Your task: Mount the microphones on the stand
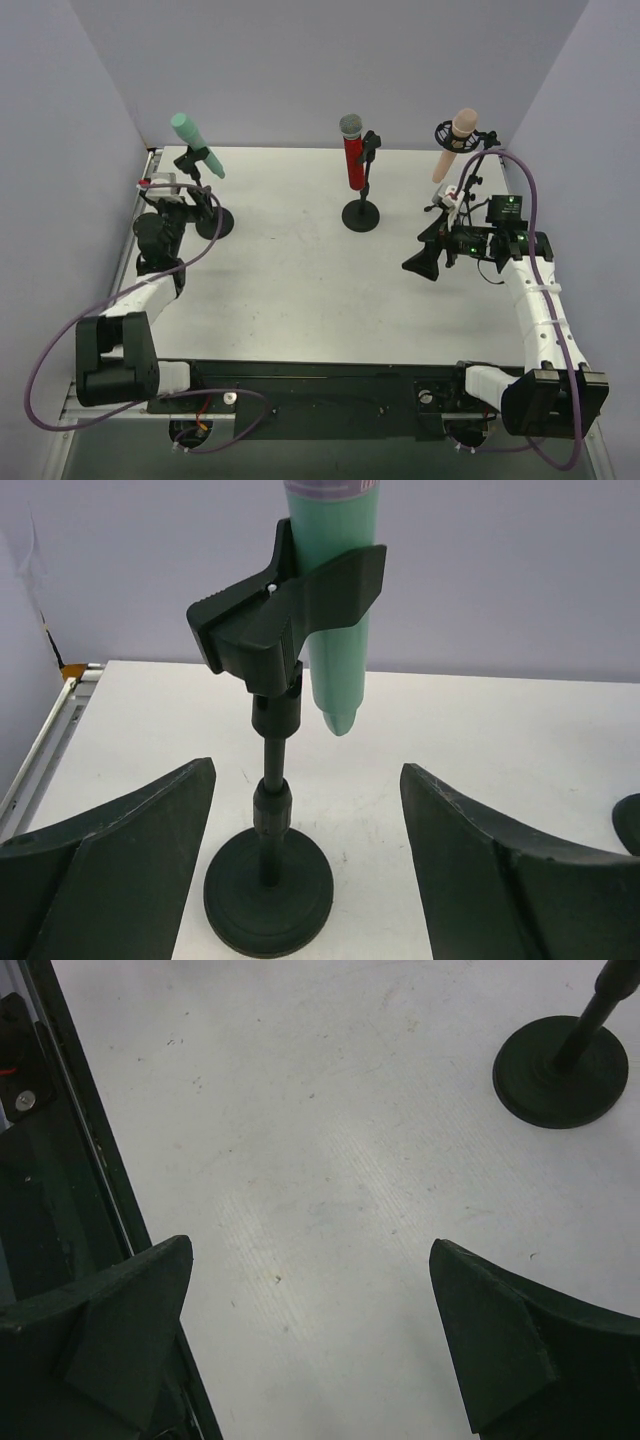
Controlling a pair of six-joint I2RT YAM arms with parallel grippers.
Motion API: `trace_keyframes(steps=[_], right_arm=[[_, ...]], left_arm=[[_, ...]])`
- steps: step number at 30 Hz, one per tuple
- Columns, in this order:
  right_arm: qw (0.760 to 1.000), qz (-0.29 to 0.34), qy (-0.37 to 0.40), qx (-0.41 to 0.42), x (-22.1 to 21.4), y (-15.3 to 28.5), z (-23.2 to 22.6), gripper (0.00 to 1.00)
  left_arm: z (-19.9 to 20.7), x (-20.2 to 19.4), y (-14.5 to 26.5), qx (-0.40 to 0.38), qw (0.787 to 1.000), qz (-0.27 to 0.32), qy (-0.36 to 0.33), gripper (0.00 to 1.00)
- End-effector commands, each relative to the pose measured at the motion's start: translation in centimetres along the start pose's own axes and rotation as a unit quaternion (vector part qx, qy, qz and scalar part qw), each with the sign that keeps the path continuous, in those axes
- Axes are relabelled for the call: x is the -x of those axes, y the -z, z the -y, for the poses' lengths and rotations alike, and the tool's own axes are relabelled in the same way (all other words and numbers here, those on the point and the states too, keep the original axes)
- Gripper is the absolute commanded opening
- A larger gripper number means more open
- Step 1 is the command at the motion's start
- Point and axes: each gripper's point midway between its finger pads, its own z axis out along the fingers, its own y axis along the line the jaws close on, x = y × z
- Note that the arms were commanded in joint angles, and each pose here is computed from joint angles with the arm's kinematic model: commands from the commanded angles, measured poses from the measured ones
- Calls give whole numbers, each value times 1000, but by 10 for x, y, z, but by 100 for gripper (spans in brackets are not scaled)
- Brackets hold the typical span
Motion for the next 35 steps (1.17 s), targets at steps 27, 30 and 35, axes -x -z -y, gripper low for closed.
trace_keyframes(steps=[27, 30, 35], right_arm=[[744, 174, -292, -576, 9, 195, 67, 100], [769, 164, -278, -552, 9, 187, 63, 100], [812, 136, -250, -510, 5, 170, 62, 100]], left_arm=[[116, 77, 173, -127, 991, -31, 29, 97], [116, 78, 174, -127, 991, -30, 29, 97], [115, 78, 174, -122, 992, -30, 29, 97]])
